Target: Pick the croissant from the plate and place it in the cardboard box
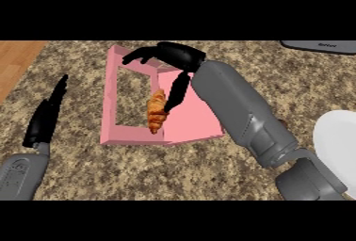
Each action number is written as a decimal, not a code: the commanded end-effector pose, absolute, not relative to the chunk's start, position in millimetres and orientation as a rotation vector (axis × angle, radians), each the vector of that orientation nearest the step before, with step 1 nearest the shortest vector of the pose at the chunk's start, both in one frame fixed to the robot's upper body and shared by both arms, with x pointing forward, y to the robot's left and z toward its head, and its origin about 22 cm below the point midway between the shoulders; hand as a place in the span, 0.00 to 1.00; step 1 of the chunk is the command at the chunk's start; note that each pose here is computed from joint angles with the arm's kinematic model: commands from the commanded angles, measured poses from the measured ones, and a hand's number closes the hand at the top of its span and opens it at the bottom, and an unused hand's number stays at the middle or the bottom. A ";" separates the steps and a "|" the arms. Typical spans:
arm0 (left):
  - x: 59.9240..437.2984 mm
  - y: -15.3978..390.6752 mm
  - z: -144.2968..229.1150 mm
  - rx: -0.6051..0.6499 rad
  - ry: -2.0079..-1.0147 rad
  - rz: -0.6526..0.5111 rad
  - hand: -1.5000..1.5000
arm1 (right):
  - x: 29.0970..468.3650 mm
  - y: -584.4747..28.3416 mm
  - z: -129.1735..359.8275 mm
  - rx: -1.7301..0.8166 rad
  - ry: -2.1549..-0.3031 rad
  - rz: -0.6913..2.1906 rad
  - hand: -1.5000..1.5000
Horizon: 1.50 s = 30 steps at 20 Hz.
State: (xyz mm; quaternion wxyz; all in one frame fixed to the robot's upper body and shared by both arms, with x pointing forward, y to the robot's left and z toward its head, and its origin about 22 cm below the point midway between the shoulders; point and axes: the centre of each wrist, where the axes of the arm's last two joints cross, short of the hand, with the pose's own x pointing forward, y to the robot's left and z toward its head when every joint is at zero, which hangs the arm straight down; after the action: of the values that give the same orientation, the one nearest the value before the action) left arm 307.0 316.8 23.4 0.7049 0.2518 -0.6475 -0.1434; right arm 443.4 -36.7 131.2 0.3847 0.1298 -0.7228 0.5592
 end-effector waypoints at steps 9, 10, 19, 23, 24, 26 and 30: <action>297.6 327.5 31.3 0.594 -1.430 -0.279 0.50 | 453.0 -37.4 157.1 0.576 -1.931 0.960 0.00; 293.5 332.3 29.3 0.607 -1.412 -0.266 0.50 | 455.0 -42.9 153.5 0.578 -1.914 0.955 0.00; 303.5 330.6 41.1 0.593 -1.442 -0.261 0.50 | 480.8 -131.8 179.1 0.525 -1.901 0.846 0.00; 293.0 321.1 27.2 0.581 -1.456 -0.280 0.50 | 486.0 -190.2 195.0 0.455 -1.912 0.830 0.00; 298.8 319.2 28.3 0.588 -1.474 -0.284 0.50 | 484.1 -191.4 179.8 0.462 -1.920 0.839 0.00; 297.9 329.7 31.2 0.595 -1.460 -0.302 0.50 | 485.9 -207.4 198.6 0.418 -1.930 0.842 0.00; 304.6 315.1 36.8 0.563 -1.485 -0.292 0.50 | 484.5 -227.9 202.1 0.402 -1.919 0.906 0.00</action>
State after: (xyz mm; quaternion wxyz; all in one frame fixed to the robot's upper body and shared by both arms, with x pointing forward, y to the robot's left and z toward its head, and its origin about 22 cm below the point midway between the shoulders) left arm 299.9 322.3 32.5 0.6953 0.2579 -0.6582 -0.1297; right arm 485.7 -201.2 196.9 0.4906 0.1429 -0.7853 0.3495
